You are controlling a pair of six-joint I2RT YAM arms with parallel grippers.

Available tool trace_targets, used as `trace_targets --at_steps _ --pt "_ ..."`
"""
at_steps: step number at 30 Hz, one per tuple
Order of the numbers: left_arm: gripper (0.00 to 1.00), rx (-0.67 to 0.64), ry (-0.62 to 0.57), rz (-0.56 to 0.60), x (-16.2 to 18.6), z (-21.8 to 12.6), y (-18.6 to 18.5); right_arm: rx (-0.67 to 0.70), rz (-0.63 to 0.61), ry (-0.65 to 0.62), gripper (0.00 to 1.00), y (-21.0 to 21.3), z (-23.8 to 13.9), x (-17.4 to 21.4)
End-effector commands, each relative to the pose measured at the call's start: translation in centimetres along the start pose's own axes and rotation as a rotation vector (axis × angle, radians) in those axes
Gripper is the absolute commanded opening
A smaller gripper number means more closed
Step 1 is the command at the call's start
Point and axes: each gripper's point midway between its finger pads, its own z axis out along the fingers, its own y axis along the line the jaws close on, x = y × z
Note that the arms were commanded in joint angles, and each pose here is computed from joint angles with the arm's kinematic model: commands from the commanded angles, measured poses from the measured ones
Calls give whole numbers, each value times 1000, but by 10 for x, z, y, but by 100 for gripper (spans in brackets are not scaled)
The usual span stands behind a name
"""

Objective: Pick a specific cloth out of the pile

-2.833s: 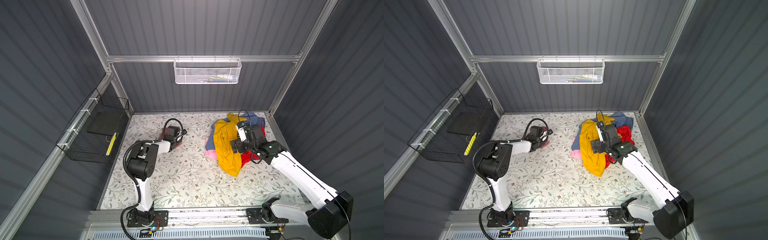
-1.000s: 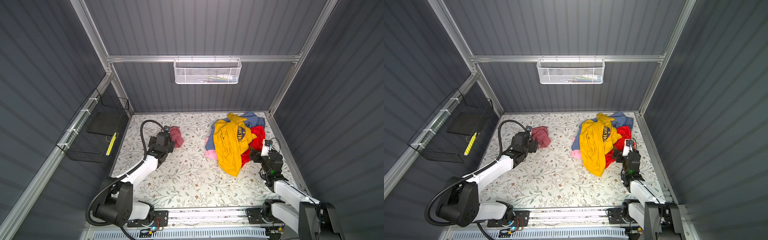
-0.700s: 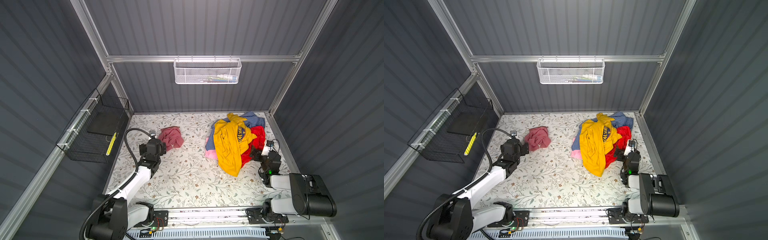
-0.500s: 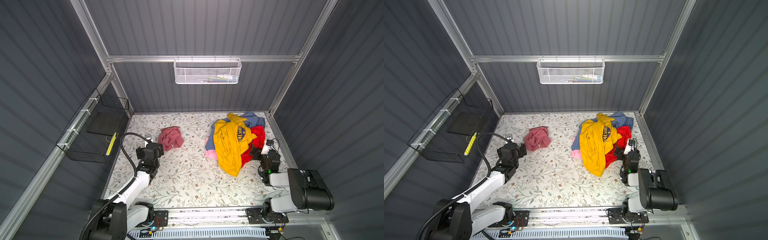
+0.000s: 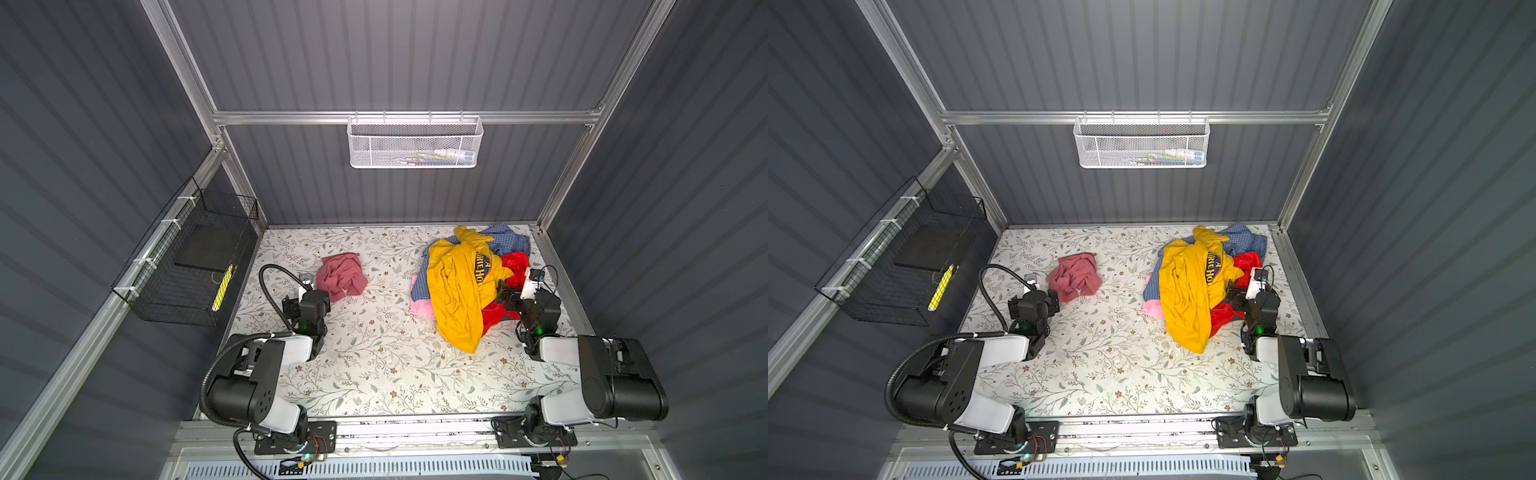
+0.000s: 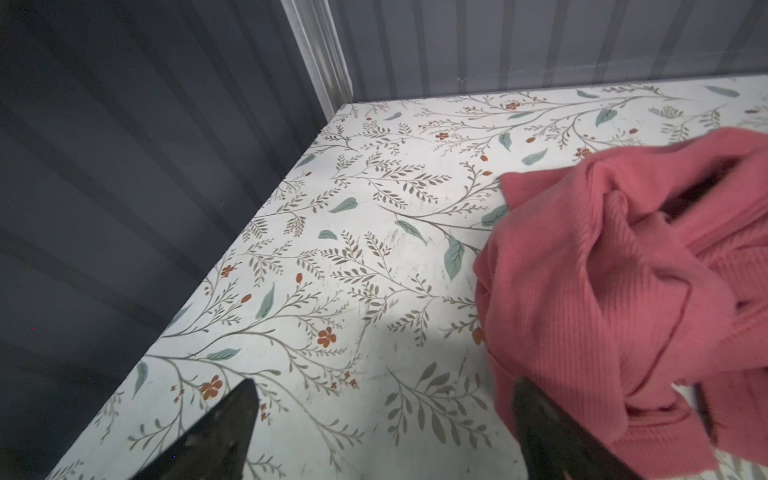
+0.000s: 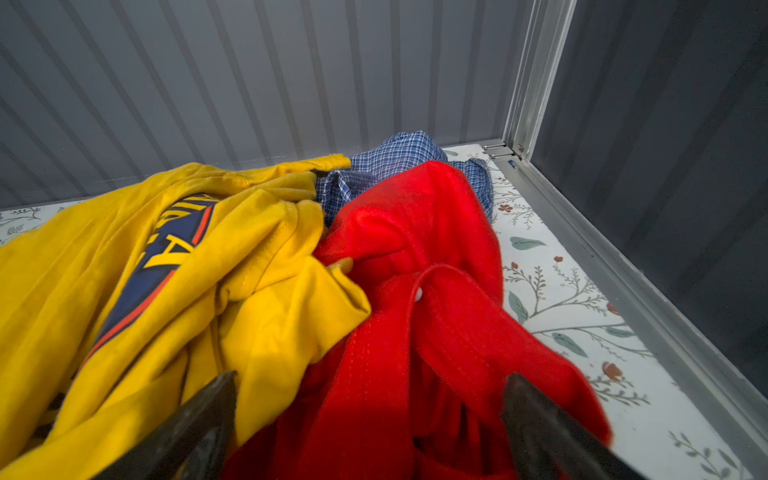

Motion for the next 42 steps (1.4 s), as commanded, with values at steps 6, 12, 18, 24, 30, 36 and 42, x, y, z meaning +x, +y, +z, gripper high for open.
trace_targets --at_steps 6,12,18,24,30,36,42 --pt "100 131 -106 -23 3 15 -19 -9 -8 1 99 1 1 -1" --pt "100 188 -17 -18 10 29 -25 -9 -8 -1 99 1 1 -1" --pt "100 188 -24 -23 9 30 -24 -9 -9 -2 99 1 1 -2" --pt "100 187 -27 -24 8 29 -24 -10 -9 0 99 2 1 -1" --pt "100 189 -25 -23 9 30 -24 -8 -8 -1 99 1 1 -1" --pt "100 186 -28 -25 8 29 -24 -8 -9 -1 99 1 1 -2" --pt "100 190 -25 -24 8 30 -24 -8 -8 -1 99 1 1 -1"
